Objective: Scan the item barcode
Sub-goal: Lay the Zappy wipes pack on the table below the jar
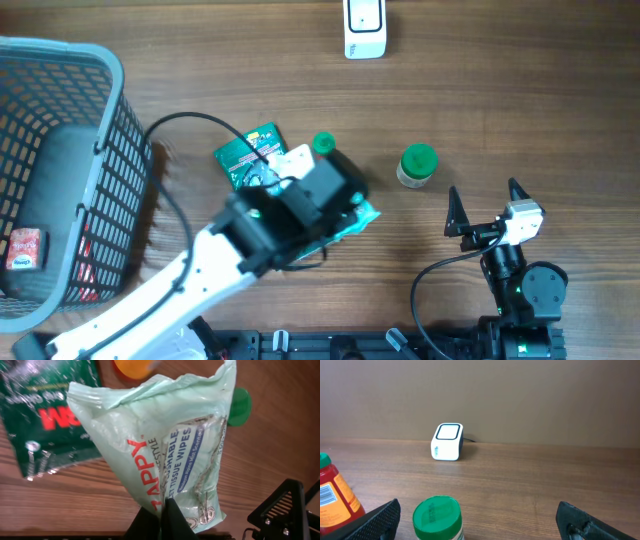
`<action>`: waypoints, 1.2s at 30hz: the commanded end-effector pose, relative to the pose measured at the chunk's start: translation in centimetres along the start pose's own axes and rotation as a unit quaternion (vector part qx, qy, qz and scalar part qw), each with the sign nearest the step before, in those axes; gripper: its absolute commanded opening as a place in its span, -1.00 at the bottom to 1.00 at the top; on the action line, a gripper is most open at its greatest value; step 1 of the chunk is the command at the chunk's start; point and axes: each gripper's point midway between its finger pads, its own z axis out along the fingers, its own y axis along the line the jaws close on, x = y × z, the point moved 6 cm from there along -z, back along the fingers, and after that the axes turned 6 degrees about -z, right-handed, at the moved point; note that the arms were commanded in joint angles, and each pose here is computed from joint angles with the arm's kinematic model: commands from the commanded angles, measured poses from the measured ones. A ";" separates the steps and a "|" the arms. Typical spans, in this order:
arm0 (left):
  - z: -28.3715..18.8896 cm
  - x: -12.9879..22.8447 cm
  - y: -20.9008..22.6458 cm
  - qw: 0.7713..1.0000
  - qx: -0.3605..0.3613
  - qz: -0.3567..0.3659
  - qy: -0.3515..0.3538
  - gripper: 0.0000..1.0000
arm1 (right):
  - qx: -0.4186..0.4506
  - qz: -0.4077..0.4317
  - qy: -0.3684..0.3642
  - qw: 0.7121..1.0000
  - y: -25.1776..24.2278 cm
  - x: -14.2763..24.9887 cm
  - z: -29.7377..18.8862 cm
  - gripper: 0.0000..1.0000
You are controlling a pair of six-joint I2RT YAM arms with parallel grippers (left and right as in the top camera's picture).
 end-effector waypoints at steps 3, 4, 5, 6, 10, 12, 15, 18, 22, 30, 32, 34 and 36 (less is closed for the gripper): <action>3.2 1.2 -1.5 0.996 -0.015 -0.080 -0.044 -0.92 | 0.003 -0.006 -0.003 1.000 -0.1 -0.1 0.0 1.00; 3.8 1.3 -1.6 0.995 -0.021 -0.089 -0.044 -0.92 | 0.003 -0.007 -0.003 1.000 -0.1 -0.1 0.0 0.99; 4.7 1.4 -1.5 0.993 -0.032 -0.104 -0.045 -0.92 | 0.003 -0.007 -0.003 1.000 -0.1 -0.1 0.0 1.00; 5.3 1.5 -1.5 0.992 -0.041 -0.115 -0.045 -0.92 | 0.003 -0.007 -0.003 1.000 -0.1 -0.1 0.0 1.00; 7.4 1.9 -1.5 0.988 -0.061 -0.133 -0.044 -0.92 | 0.003 -0.006 -0.003 1.000 -0.1 -0.1 0.0 1.00; 8.7 2.0 -2.2 0.989 -0.052 -0.134 -0.042 -0.92 | 0.003 -0.006 -0.003 1.000 -0.1 -0.1 0.0 1.00; 10.6 2.2 -3.1 0.989 -0.042 -0.138 -0.033 -0.92 | 0.003 -0.006 -0.003 1.000 -0.1 -0.1 0.0 1.00; 12.5 2.9 -3.3 0.989 -0.049 -0.139 -0.011 -0.92 | 0.003 -0.006 -0.003 1.000 -0.1 -0.1 0.0 0.99; 14.9 3.2 -2.9 0.988 -0.069 -0.136 -0.015 -0.92 | 0.003 -0.006 -0.003 1.000 -0.1 -0.1 0.0 0.99; 18.2 3.2 -2.0 0.986 -0.097 -0.128 -0.040 -0.24 | 0.003 -0.006 -0.003 1.000 -0.1 -0.1 0.0 0.99; 18.1 3.3 -2.1 0.987 -0.095 -0.127 -0.035 -0.16 | 0.003 -0.007 -0.003 1.000 -0.1 -0.1 0.0 1.00; 17.9 3.8 -2.2 0.987 -0.095 -0.127 -0.010 0.06 | 0.003 -0.007 -0.003 1.000 -0.1 -0.1 0.0 1.00; 17.2 3.8 -2.5 0.991 -0.086 -0.100 -0.004 0.37 | 0.003 -0.007 -0.003 1.000 -0.1 -0.1 0.0 1.00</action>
